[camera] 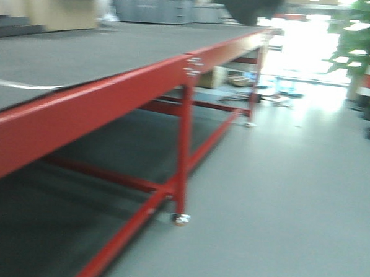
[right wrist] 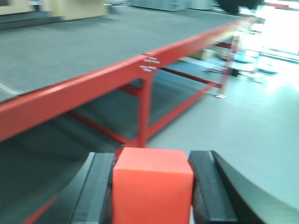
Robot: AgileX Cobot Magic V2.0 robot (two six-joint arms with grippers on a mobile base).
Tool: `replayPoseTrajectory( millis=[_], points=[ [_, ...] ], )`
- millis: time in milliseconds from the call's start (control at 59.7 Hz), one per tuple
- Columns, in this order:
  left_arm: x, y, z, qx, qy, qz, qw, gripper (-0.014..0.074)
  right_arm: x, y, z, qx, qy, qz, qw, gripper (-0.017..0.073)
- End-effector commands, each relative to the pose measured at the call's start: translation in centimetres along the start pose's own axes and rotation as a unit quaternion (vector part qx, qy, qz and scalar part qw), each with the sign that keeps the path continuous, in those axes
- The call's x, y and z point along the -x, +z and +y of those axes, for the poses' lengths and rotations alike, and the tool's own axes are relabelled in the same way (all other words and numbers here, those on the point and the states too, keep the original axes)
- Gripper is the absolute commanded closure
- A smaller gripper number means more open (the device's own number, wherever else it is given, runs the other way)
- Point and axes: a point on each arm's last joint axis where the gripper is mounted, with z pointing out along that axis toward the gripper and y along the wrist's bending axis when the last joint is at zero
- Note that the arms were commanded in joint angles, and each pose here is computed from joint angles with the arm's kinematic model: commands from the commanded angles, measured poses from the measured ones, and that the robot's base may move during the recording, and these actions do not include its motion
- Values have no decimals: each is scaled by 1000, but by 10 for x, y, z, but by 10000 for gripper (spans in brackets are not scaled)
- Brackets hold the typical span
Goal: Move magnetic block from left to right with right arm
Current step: 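Drive the base across the room carrying the cube in the right gripper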
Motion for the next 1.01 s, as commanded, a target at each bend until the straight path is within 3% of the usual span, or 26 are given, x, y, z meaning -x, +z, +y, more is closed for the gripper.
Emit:
replayPoseTrajectory(
  millis=[0,989],
  points=[
    [6,-1,0,-1,-2,-46,999,710,16,-2,1,4,-12,-56,998,421],
    [6,-1,0,-1,-2,-46,999,710,16,-2,1,4,-12,-56,998,421]
  ],
)
